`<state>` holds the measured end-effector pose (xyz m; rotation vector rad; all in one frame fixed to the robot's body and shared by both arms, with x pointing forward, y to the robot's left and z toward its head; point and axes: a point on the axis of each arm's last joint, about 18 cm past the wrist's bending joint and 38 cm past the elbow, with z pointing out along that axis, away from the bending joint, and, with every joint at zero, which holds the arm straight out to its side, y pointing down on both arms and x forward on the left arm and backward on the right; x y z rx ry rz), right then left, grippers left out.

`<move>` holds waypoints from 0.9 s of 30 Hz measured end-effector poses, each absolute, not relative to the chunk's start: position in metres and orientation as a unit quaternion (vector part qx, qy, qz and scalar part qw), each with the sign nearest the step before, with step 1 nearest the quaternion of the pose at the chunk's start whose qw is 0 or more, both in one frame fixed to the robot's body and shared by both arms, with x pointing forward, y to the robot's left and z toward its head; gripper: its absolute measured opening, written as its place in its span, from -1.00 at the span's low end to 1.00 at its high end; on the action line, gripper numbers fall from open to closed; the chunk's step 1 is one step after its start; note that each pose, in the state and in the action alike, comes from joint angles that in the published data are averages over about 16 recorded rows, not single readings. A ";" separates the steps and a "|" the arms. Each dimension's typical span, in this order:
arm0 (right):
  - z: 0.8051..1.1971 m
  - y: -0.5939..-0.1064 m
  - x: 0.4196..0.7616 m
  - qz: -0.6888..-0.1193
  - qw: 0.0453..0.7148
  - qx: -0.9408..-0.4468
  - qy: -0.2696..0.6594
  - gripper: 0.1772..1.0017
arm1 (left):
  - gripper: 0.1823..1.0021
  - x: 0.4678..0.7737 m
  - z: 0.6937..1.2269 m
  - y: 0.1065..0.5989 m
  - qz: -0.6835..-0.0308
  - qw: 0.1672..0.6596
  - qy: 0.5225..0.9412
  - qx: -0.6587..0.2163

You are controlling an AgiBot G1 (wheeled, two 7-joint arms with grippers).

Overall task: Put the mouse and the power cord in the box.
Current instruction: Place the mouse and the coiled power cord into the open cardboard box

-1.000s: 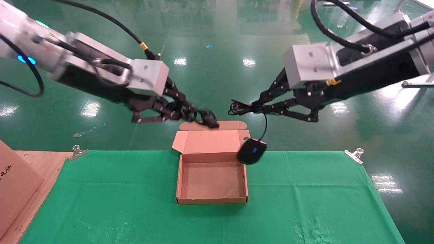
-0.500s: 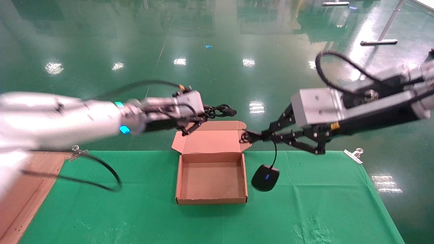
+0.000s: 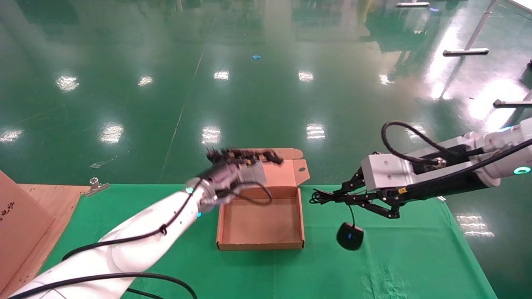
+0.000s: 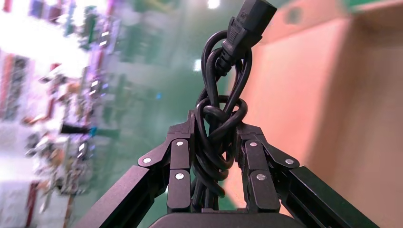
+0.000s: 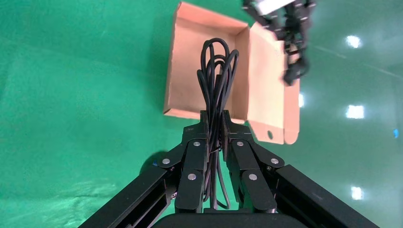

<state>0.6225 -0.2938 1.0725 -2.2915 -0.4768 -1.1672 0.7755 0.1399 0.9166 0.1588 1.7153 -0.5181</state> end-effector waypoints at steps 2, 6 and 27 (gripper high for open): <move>1.069 -0.296 0.627 -0.430 0.260 -0.847 -0.174 -0.88 | -0.64 0.775 0.907 0.138 -0.216 0.611 0.758 0.081; 1.066 -0.298 0.635 -0.430 0.260 -0.848 -0.171 -0.88 | -0.64 0.772 0.892 0.137 -0.199 0.590 0.776 0.102; 1.071 -0.289 0.643 -0.421 0.268 -0.847 -0.181 -0.88 | -0.57 0.771 0.883 0.142 -0.186 0.558 0.801 0.112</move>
